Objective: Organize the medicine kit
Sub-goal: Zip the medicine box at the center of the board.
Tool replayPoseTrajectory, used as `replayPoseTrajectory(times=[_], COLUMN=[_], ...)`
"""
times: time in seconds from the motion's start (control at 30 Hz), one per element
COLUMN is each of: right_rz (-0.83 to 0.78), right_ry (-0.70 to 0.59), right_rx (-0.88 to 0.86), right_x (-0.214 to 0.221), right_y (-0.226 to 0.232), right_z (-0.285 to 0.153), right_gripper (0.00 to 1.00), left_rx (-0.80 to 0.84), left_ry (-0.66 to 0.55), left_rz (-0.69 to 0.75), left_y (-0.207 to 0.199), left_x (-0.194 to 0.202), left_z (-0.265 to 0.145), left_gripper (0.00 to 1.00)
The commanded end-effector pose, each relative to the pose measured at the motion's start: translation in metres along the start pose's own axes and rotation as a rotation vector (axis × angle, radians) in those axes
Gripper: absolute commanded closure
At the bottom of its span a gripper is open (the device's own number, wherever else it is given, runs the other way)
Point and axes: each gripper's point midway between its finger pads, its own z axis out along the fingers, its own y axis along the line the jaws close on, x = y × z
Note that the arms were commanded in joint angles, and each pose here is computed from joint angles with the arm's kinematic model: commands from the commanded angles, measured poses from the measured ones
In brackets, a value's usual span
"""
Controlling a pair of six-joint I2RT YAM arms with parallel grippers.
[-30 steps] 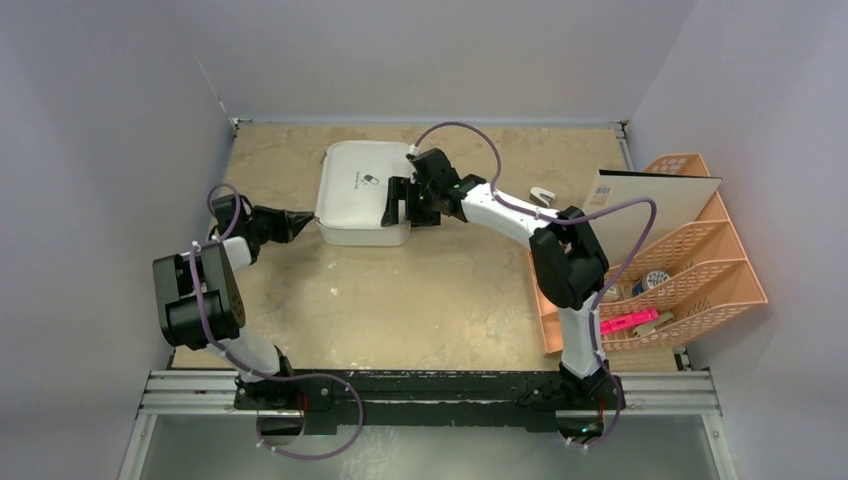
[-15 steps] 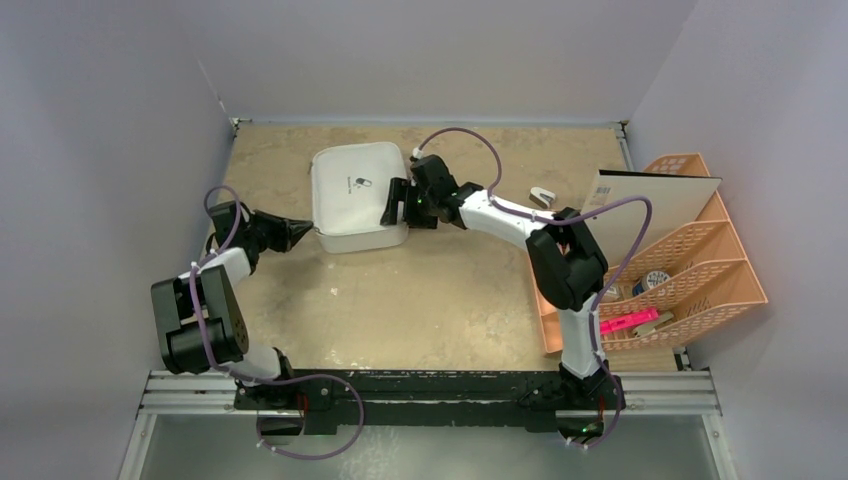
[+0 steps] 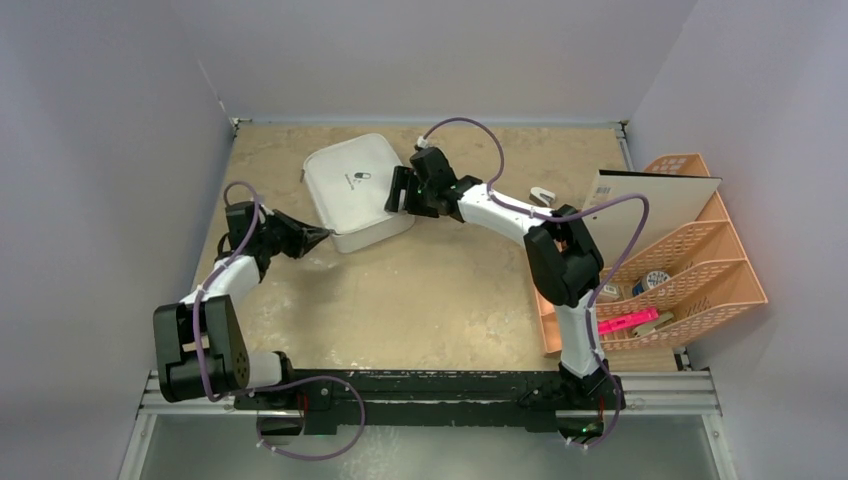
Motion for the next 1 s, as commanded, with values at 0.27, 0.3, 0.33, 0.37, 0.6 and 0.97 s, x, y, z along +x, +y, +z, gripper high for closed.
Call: replayPoseTrajectory(times=[0.27,0.3,0.33,0.37,0.6,0.97], right_rz=[-0.032,-0.031,-0.028,-0.024,-0.054,-0.185], right_ry=[-0.028,-0.023,-0.023,-0.024,-0.007,-0.053], right_rx=[-0.012,-0.011,-0.011,-0.014,-0.001,-0.043], right_x=[-0.012,-0.01,-0.009,-0.007,-0.012,-0.034], right_y=[0.013,0.012,0.011,0.011,0.009,0.028], right_z=[-0.004,-0.003,-0.001,0.0,-0.016,-0.079], right_gripper=[0.23,0.23,0.23,0.23,0.21,0.01], left_rx=[-0.057,-0.055,-0.048,-0.045,0.015,-0.102], left_ry=[0.142,0.152,0.164,0.179,0.223,-0.055], left_rz=[0.247,0.276,0.306,0.34,0.459,0.548], left_y=[0.007,0.007,0.005,0.004,-0.026,-0.068], left_x=[0.057,0.059,0.06,0.063,0.072,0.004], left_z=[0.004,0.005,0.005,0.006,0.002,-0.034], left_gripper=[1.0,1.0,1.0,0.99,0.88,0.45])
